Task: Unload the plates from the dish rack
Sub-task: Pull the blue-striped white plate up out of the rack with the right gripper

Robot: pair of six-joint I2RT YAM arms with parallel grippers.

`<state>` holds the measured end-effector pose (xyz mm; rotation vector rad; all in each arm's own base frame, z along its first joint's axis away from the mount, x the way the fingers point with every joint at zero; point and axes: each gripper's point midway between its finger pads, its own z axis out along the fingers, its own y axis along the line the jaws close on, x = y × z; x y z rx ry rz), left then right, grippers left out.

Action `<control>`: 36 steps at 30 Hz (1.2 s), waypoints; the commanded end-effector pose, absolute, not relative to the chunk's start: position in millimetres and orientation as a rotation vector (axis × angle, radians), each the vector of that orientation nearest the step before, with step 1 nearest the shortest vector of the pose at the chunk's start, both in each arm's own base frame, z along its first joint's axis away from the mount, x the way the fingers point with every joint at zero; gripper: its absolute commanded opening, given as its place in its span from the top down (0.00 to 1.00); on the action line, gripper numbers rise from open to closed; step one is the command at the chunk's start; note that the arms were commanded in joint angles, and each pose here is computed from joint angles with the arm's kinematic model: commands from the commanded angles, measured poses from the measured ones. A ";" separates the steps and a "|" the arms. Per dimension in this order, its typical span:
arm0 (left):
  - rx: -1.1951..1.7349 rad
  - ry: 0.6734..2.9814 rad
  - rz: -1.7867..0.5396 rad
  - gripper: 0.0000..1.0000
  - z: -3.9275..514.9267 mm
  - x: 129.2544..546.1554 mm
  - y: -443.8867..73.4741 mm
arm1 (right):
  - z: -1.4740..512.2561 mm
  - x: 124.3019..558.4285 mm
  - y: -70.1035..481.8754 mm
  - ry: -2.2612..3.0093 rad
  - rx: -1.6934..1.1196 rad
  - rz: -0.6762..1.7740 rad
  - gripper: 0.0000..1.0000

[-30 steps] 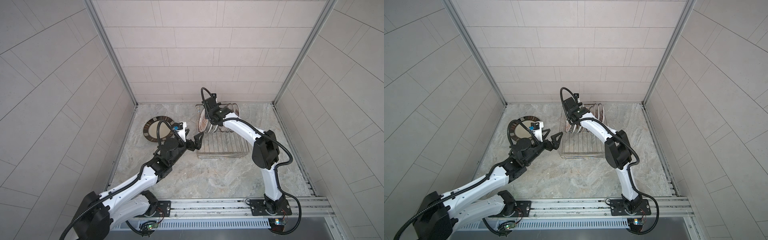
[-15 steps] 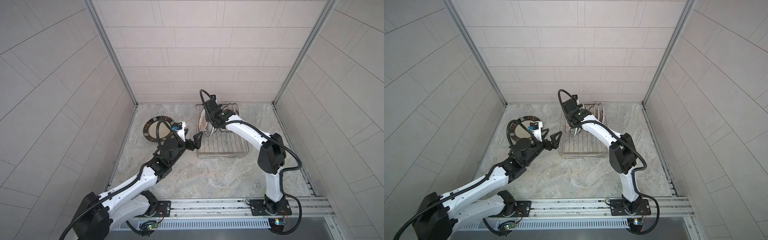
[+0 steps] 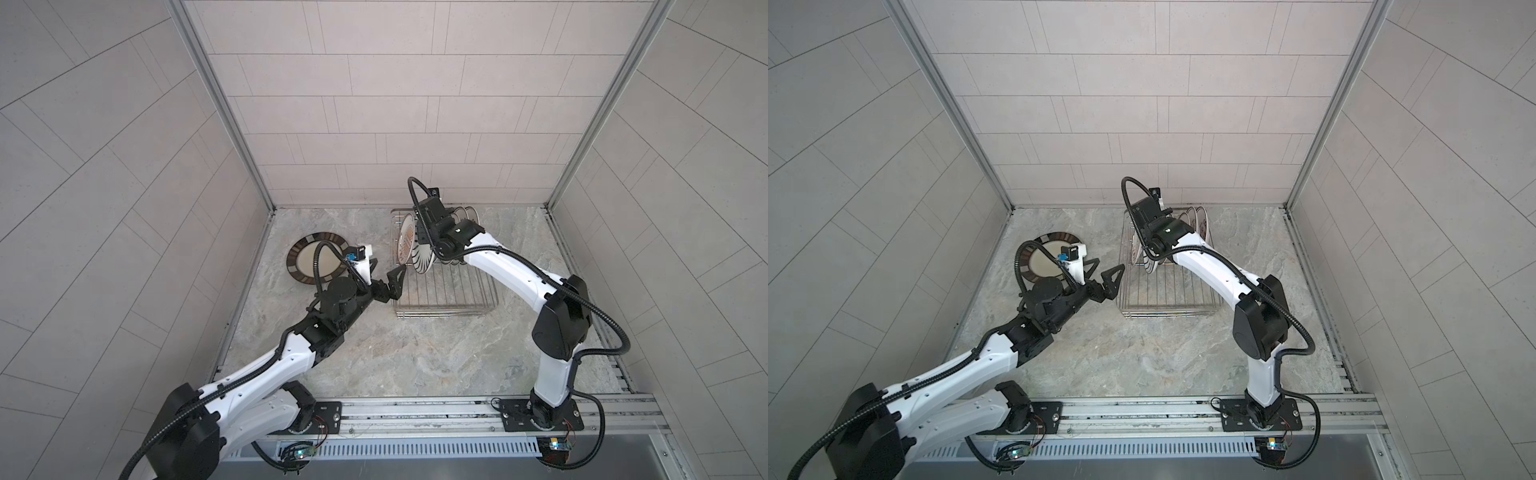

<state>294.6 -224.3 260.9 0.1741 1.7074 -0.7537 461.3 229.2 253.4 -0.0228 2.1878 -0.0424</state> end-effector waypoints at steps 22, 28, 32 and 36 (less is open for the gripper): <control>0.273 1.623 -0.895 0.00 252.0 273.1 -238.1 | 358.5 378.5 192.4 1.951 -0.059 0.319 0.89; 0.301 1.586 -1.026 0.00 253.4 257.9 -246.8 | 358.6 361.9 182.6 1.922 -0.081 0.454 0.89; 0.272 1.587 -1.060 0.00 255.1 253.7 -243.6 | 360.2 356.7 180.4 1.901 -0.084 0.630 0.89; 0.273 1.559 -1.131 0.00 261.9 241.8 -242.6 | 356.6 361.2 178.2 1.901 -0.069 0.785 0.89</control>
